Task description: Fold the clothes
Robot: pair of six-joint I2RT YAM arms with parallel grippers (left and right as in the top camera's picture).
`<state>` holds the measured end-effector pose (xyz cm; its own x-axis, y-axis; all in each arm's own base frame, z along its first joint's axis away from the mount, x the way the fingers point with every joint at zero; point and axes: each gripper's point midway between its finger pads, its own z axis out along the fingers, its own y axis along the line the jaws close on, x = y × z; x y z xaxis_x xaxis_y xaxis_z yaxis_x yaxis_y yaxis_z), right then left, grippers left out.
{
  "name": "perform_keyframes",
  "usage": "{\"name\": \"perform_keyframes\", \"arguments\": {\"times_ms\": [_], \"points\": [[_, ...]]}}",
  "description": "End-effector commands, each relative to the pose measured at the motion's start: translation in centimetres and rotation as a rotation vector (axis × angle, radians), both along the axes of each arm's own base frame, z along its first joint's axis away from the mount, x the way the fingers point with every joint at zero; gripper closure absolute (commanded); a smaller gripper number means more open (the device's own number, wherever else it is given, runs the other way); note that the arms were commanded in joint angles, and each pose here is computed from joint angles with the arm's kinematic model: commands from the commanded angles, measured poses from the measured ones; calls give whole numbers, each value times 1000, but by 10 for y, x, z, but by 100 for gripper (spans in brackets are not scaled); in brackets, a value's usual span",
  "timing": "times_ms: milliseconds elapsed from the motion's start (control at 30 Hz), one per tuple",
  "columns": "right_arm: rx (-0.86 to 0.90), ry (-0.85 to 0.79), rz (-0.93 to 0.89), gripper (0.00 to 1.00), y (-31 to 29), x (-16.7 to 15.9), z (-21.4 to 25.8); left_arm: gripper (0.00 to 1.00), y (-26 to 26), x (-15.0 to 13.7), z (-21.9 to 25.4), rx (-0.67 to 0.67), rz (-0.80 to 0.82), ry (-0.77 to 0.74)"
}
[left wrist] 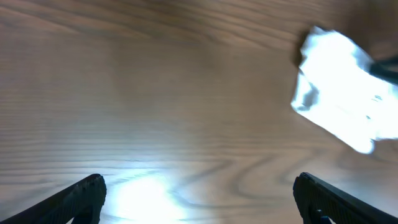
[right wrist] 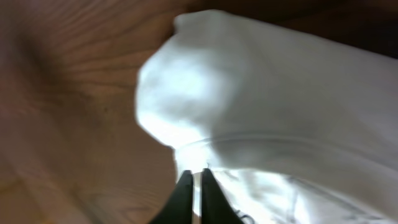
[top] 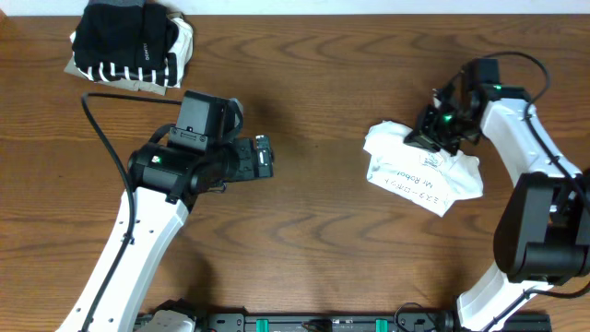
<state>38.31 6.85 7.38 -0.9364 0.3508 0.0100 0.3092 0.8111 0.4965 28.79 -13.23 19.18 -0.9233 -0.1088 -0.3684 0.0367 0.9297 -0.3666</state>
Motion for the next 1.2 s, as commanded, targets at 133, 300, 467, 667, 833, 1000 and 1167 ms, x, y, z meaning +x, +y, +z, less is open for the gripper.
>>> {"name": "perform_keyframes", "arguments": {"times_ms": [133,300,467,667,833,1000,1167], "points": [[-160,-277,12,60,-43,43,85,2,-66,-25,5,-107,-175,17],[-296,-279,-103,57,-107,46,102,2,-124,-37,-4,-167,-230,51],[-313,-227,-116,71,-135,32,92,2,-163,-42,-41,-175,-208,158],[-414,-182,-139,77,-165,26,81,2,-204,-64,-89,-185,-247,311],[-413,-165,-137,62,-162,27,74,6,-224,-74,-121,-167,-229,376],[-416,-161,-135,68,-161,28,70,46,-236,-78,-141,-166,-199,412],[-413,-155,-127,74,-156,27,56,70,-245,-70,-154,-190,-153,415]]}}
